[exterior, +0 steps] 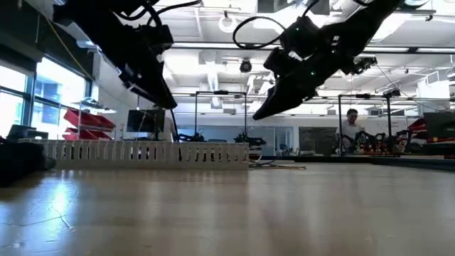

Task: Ziptie cables
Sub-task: Close the white cable duct

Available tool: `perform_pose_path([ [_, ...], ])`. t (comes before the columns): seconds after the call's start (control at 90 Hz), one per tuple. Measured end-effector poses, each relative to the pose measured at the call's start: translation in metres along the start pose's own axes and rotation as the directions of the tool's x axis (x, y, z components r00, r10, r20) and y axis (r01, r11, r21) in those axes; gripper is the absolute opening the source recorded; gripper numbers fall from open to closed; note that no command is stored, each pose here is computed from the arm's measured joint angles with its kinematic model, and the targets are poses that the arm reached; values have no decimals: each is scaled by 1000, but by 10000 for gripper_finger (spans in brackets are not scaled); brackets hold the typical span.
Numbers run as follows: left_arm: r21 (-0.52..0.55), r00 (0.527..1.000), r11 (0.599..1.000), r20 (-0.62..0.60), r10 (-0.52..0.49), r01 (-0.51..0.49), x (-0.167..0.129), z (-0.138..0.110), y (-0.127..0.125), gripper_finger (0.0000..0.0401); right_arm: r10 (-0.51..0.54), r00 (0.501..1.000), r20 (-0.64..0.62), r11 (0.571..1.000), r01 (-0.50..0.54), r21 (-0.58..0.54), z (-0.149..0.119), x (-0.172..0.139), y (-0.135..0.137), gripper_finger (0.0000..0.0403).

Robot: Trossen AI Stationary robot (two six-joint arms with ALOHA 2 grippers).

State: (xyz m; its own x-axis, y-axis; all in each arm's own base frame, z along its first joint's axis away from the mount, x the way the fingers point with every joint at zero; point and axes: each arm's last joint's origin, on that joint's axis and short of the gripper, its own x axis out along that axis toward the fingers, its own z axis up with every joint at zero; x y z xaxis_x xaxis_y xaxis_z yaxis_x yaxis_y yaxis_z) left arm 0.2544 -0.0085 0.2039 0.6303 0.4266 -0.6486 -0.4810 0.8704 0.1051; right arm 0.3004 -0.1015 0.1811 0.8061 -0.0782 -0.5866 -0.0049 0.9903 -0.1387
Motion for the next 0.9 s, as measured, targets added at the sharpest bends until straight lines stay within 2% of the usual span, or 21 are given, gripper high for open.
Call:
perform_pose_path([
  [0.189, 10, 998, 1000, 55, 7, -8, 0, 5, -1, 147, -94, 995, -24, 994, 95, 53, 6, 20, -44, 165],
  [0.311, 26, 997, 1000, 74, 2, -4, 0, 7, -2, 147, -113, 986, -121, 989, 124, 83, 9, 43, -75, 154],
  [0.422, 29, 997, 1000, 75, 2, -4, 0, 7, -2, 147, -101, 970, -222, 986, 126, 105, 8, 64, -105, 129],
  [0.578, 25, 997, 1000, 71, -2, 1, 0, 7, -2, 147, -96, 929, -358, 976, 158, 147, -4, 85, -134, 72],
  [0.667, 26, 998, 1000, 68, -3, 1, 0, 7, -2, 147, -135, 897, -421, 968, 211, 138, -9, 89, -141, 40],
  [0.756, 24, 998, 1000, 68, -6, 5, 0, 6, -2, 147, -128, 863, -488, 965, 221, 139, -17, 89, -142, 17],
  [0.9, 6, 999, 1000, 45, -3, 3, 3, -4, -1, 147, -102, 783, -613, 955, 251, 162, -24, 80, -136, 2],
])
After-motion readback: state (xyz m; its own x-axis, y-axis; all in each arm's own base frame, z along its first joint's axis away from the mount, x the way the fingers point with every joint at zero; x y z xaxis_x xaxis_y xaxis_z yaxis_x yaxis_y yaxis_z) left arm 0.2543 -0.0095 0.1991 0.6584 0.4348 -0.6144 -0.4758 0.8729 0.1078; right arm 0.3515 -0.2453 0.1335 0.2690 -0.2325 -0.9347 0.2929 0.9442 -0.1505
